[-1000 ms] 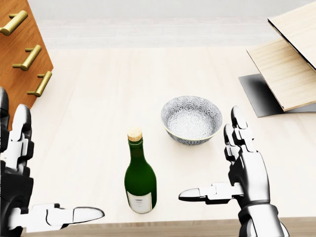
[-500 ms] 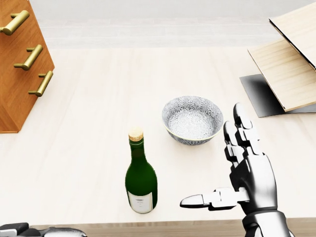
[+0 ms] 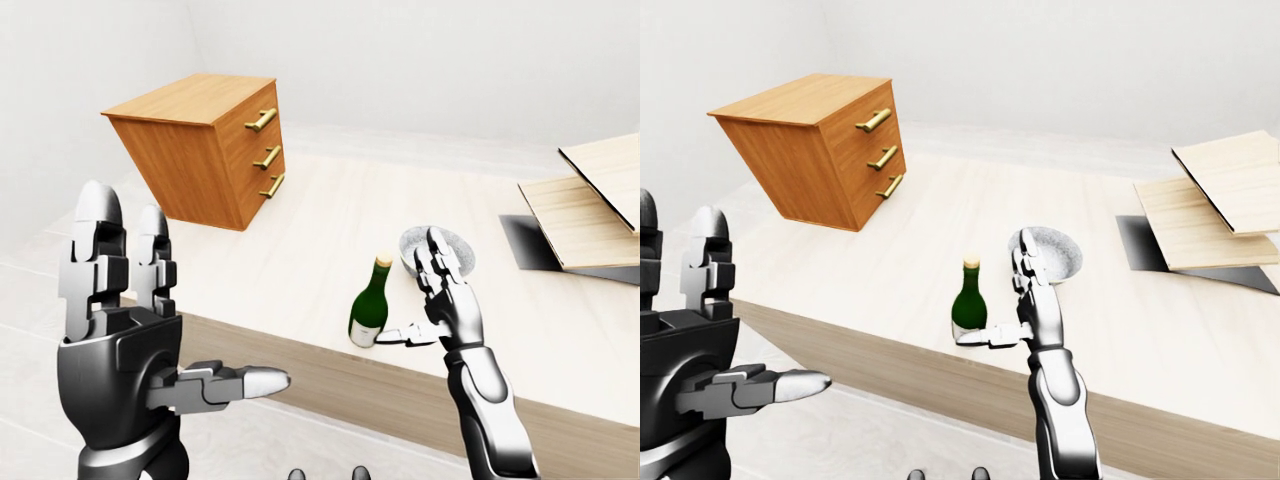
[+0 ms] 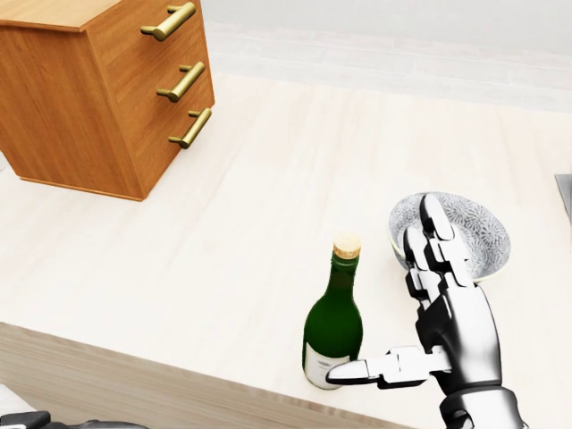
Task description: Put the wine bottle on the wine rack.
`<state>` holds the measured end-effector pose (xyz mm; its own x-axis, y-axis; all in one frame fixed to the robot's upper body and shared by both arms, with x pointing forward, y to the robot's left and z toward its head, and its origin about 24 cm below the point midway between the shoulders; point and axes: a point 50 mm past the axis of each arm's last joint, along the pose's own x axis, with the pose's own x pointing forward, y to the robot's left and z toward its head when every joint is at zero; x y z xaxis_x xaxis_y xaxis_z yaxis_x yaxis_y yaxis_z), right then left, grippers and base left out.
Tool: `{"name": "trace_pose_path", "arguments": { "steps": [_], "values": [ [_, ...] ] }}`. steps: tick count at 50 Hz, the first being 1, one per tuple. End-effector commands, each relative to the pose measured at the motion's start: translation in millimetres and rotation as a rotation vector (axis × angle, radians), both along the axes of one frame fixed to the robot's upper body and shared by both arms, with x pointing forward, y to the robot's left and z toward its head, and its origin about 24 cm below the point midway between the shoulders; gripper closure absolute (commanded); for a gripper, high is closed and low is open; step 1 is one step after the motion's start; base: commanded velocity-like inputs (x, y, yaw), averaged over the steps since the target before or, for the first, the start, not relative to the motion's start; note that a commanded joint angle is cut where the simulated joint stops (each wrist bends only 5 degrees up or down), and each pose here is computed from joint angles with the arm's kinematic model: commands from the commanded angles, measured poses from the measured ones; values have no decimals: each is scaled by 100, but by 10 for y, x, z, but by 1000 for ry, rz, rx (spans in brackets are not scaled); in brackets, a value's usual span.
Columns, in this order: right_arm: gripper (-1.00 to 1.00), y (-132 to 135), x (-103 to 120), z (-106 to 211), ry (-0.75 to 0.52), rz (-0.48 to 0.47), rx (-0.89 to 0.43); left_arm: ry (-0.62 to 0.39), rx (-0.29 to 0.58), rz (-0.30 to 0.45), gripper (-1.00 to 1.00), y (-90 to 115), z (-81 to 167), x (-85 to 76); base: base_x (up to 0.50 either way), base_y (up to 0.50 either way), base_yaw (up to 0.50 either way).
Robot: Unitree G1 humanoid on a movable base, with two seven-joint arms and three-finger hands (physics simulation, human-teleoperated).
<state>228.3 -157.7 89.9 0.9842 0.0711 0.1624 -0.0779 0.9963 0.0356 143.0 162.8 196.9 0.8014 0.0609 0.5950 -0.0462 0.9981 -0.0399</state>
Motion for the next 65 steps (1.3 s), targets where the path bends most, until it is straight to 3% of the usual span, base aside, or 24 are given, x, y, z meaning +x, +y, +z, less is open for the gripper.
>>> {"name": "trace_pose_path", "arguments": {
  "steps": [1, 7, 28, 49, 65],
  "values": [
    [-100, -78, -7, 11, -4, -46, 2, 5, 1, -2, -100, -24, -4, -10, 0, 0, 0],
    [-100, -88, -13, 19, -7, -52, 5, 4, -2, 0, -100, -18, 0, -14, 1, -5, 0],
    [-100, -44, -15, -51, 17, -32, 6, 44, -8, 7, -100, 15, -52, -39, 14, -48, 0],
    [-100, 9, 3, -87, 34, -23, 4, 52, -14, 8, -100, 23, -63, -45, 0, 0, 0],
    [-100, 11, 31, -167, 35, -13, -13, 42, -5, 11, -100, 36, -48, -41, 13, -41, 0]
  ]
}}
